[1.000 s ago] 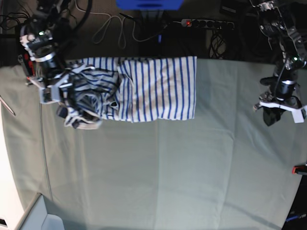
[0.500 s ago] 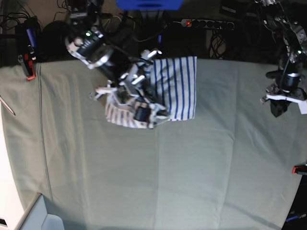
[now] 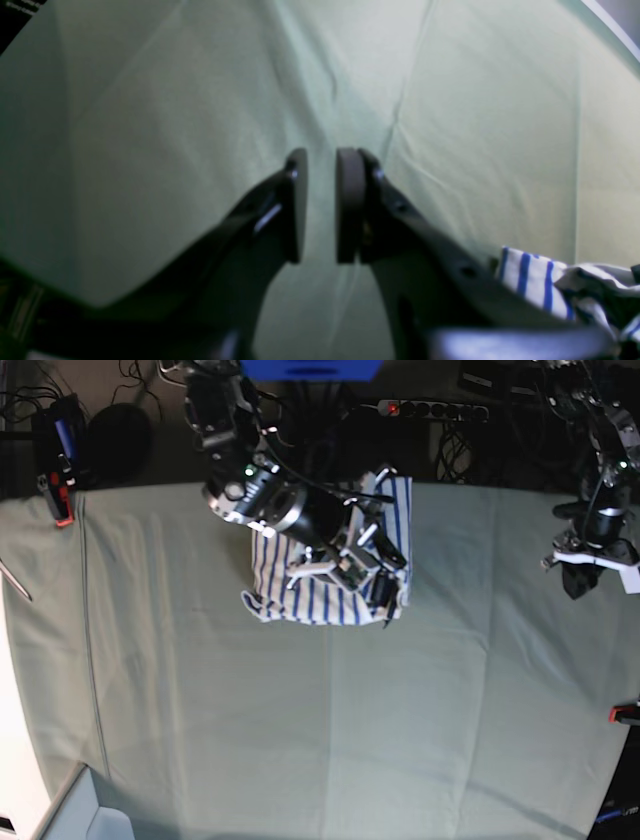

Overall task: Layout the t-shirt on the table in an organized manner, then fold the t-shirt properly
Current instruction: 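Grasp the other strip end with the right gripper and fold it over the stack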

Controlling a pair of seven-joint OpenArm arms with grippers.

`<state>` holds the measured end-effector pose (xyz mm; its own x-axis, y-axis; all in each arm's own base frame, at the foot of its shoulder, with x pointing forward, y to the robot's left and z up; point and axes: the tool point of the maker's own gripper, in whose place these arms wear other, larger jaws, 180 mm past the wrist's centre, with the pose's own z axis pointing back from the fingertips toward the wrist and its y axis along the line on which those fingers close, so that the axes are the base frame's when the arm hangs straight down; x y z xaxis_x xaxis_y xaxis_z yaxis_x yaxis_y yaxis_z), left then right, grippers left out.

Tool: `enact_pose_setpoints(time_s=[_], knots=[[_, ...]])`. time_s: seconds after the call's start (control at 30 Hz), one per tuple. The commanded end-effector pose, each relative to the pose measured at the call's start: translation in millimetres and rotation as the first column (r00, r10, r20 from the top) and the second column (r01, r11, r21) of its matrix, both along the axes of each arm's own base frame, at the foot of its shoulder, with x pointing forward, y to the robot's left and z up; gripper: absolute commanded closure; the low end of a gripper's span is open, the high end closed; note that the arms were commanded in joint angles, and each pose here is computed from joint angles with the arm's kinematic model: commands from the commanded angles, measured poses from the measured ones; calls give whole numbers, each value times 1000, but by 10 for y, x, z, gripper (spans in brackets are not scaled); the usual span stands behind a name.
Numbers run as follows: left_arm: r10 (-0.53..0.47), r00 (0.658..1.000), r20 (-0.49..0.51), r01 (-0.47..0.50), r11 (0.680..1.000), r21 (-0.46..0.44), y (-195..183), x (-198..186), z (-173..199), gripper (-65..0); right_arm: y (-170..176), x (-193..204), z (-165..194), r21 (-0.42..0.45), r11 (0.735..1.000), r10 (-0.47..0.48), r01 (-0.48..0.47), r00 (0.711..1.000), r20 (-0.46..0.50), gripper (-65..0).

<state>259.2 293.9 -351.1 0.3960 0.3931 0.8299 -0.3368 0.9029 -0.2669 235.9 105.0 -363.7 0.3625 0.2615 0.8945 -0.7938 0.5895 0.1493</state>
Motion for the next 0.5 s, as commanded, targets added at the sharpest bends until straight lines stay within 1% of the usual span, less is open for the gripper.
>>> enact_pose_setpoints(time_s=[0.0,0.2,0.27,0.47], knots=[[-4,999,45,3,1000,20,31,51,129,-100,75,105,173,57,998,-2,0,999,39,0],[-4,999,48,3,1000,20,31,61,137,-100,90,101,68,47,999,6,-7,1000,12,-2],[-4,999,51,2,1000,20,31,72,145,-100,99,74,-19,40,999,11,-11,1000,-12,-47],[-8,999,53,7,1000,19,14,88,149,-100,220,7,-10,42,998,56,-55,998,-9,-267]])
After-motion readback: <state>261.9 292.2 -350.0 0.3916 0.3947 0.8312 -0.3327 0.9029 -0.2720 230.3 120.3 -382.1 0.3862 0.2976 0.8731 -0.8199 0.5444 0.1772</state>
